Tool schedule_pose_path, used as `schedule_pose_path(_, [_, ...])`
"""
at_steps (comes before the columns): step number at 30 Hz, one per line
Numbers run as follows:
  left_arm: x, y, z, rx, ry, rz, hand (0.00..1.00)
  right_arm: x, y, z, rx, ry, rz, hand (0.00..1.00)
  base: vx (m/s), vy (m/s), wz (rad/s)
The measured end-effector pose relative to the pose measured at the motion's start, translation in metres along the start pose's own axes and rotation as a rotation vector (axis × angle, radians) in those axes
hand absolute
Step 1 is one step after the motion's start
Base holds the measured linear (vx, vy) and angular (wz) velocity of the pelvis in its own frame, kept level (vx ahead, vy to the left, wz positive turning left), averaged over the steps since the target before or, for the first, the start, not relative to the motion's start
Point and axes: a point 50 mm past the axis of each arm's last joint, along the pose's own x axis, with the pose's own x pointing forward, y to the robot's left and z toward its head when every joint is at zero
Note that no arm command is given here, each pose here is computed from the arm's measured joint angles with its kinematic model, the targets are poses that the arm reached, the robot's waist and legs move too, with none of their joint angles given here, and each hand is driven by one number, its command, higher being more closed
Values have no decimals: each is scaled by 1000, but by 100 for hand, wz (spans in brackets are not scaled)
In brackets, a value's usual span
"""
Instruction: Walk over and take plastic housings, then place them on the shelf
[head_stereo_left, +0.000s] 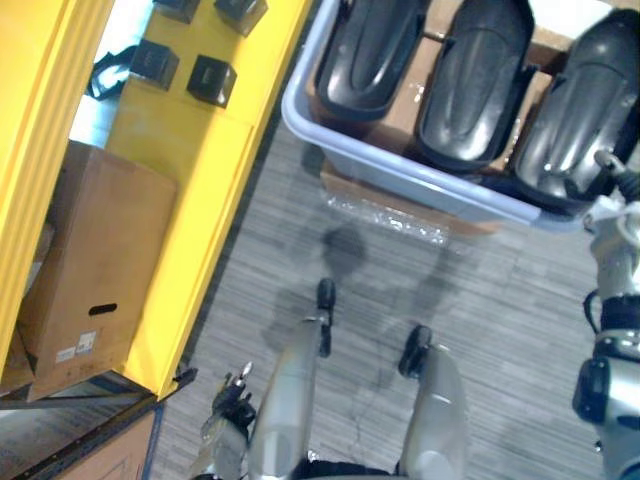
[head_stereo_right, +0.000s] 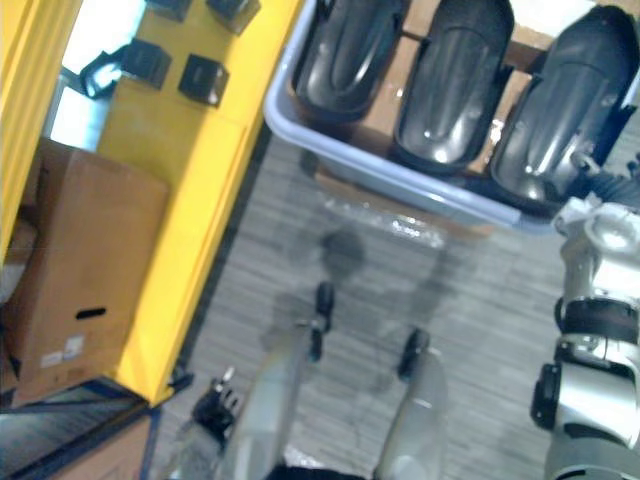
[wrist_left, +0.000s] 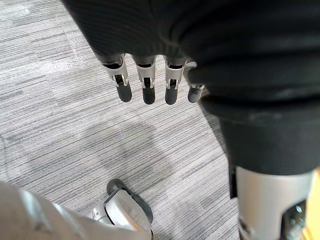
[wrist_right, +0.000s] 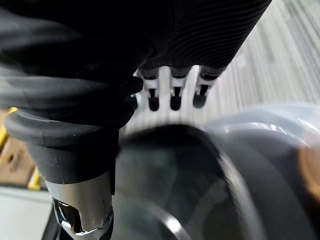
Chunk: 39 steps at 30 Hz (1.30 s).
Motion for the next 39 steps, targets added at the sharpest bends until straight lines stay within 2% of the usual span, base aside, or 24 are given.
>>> schedule_pose_path(2, [-1, 2, -1, -2, 2, 3, 0, 0, 0, -2, -26, 3, 4, 0, -26, -28, 6])
schedule_pose_path(3, [-2, 4, -2, -3, 2, 5, 0, 1, 0, -1, -48, 3, 7, 100, -24, -32, 2])
schedule_pose_path(10, [-4, 8, -3, -9, 0, 3, 0, 7, -11, 13, -149, -23, -26, 100, -4, -7, -1])
schedule_pose_path(21, [-4, 5, -1, -5, -43, -34, 0, 8, -16, 3, -226, 28, -106, 100, -2, -21, 0])
schedule_pose_path(32, [-13, -17, 27, -18, -235, -132, 0, 4, -9, -10, -293, 23, -112, 100, -5, -20, 4])
schedule_pose_path(39, [-24, -33, 59, -126, -417, -148, 0, -3, -8, -9, -272, -43, -202, 100, 10, -9, 1])
